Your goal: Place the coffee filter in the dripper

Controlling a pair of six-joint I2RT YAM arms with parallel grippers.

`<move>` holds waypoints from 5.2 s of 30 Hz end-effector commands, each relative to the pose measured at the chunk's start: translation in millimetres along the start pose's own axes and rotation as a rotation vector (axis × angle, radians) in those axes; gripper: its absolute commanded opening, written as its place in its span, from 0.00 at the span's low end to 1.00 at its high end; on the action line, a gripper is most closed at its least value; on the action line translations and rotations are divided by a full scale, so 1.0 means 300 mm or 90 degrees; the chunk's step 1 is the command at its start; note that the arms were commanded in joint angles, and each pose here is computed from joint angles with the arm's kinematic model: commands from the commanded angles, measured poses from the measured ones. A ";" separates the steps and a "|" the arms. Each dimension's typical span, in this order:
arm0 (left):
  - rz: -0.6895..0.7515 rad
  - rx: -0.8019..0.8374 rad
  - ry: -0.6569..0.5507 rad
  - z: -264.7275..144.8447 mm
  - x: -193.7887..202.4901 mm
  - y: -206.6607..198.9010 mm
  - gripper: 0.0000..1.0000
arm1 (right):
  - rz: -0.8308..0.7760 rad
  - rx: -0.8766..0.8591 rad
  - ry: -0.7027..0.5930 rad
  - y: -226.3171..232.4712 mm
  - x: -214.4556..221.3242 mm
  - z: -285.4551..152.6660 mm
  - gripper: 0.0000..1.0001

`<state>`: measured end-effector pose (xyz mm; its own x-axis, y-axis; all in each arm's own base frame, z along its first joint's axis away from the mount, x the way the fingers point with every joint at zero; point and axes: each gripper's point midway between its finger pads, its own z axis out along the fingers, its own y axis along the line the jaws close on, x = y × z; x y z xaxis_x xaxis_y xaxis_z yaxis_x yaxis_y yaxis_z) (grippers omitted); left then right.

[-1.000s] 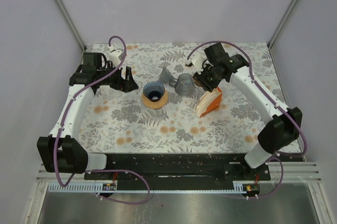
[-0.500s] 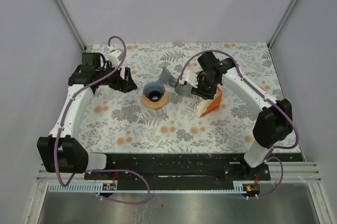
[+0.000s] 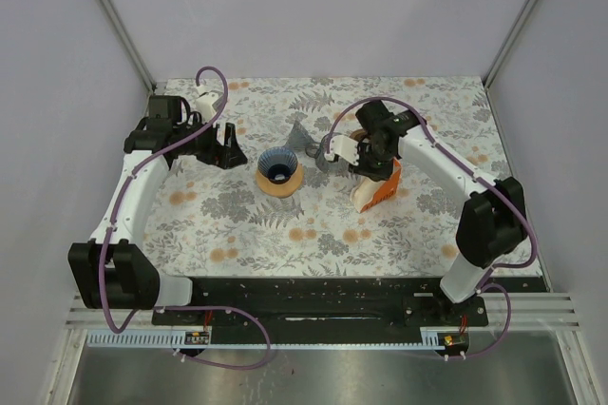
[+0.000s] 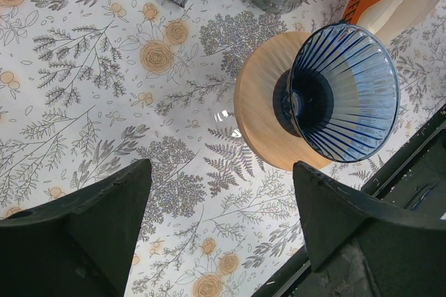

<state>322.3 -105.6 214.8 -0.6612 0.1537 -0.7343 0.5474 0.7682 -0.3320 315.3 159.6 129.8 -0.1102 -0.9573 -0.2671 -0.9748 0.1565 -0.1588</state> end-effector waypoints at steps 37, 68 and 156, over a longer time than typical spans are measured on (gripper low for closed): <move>0.021 0.017 -0.025 -0.010 -0.043 -0.012 0.86 | -0.001 0.059 0.030 -0.085 -0.010 -0.035 0.44; 0.018 0.019 -0.023 -0.006 -0.038 -0.010 0.86 | 0.002 0.008 0.046 -0.027 0.011 0.020 0.10; 0.402 0.345 0.043 0.269 0.029 -1.005 0.68 | 0.654 0.396 -0.306 -0.354 0.071 -0.546 0.52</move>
<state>183.1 -358.6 266.6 -0.2139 0.4997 -0.8394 0.9768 0.1009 -0.1888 381.2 104.3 256.9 -0.5780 -0.4114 -0.7047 -0.4503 0.8810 -0.1451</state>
